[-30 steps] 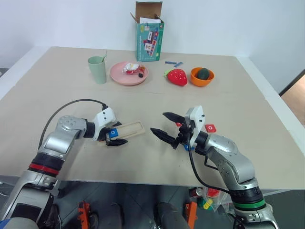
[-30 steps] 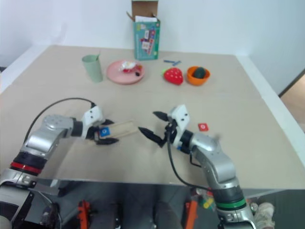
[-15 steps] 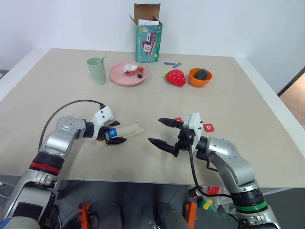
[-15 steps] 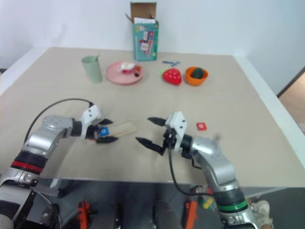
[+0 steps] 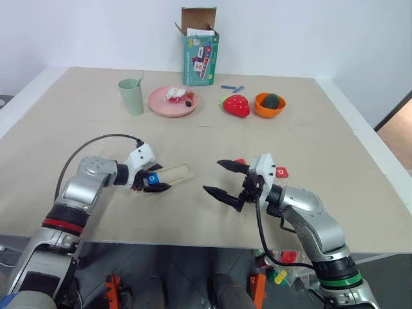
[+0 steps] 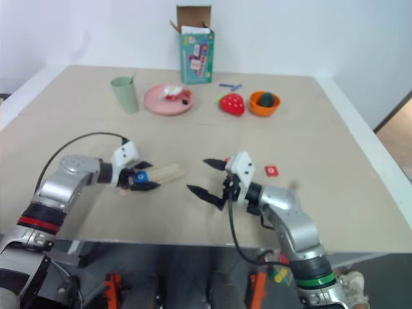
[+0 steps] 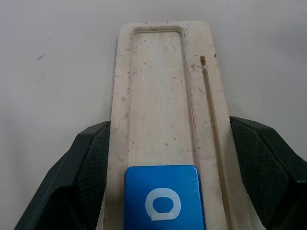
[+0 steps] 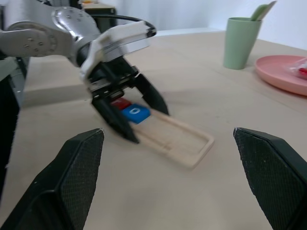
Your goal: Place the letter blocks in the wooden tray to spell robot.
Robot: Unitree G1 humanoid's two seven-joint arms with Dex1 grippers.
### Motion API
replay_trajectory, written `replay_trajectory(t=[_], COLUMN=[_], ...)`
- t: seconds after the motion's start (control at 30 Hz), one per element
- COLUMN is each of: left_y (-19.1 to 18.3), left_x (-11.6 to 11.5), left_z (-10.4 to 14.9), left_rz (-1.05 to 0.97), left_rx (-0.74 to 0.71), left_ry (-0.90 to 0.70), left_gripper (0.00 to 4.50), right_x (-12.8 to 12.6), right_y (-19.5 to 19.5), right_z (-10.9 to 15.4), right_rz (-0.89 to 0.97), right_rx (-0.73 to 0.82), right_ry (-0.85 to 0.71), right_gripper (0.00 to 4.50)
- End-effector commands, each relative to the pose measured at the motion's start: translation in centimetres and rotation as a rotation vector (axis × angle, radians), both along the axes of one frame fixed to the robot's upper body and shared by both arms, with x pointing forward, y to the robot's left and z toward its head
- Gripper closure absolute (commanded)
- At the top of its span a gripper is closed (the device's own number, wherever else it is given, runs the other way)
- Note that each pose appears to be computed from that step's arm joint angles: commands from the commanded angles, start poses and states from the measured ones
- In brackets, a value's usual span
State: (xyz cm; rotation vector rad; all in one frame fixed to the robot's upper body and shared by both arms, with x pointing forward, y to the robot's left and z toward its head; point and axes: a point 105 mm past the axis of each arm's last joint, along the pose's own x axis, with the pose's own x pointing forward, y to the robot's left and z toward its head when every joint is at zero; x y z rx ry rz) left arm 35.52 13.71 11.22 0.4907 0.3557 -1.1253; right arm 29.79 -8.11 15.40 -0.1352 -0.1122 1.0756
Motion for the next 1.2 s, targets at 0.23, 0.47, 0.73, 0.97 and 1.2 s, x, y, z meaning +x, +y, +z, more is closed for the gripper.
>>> replay_trajectory(t=[0.23,0.47,0.73,0.97,1.2], left_y=[-6.4,-8.0,-9.3,-10.1,-10.0], left_x=[-1.0,0.3,0.9,0.9,1.0], left_z=[1.5,1.5,1.6,1.2,0.7], left_rz=[-0.307,-0.352,-0.4,-0.425,-0.419], left_rx=[0.096,0.136,0.132,0.131,0.149], left_ry=[-0.049,-0.06,-0.063,-0.051,-0.036], left_gripper=[1.29,1.29,1.29,1.29,0.29], right_x=[0.5,0.1,-0.7,-0.7,-0.6], right_y=[-3.0,-3.5,-3.5,-3.8,-3.9], right_z=[2.1,2.1,2.0,2.2,2.2], right_rz=[-0.092,-0.123,-0.137,-0.156,-0.171], right_rx=[-0.02,-0.02,-0.017,-0.015,-0.014], right_ry=[-0.074,-0.072,-0.07,-0.068,-0.067], right_gripper=[0.0,0.0,0.0,0.0,0.0])
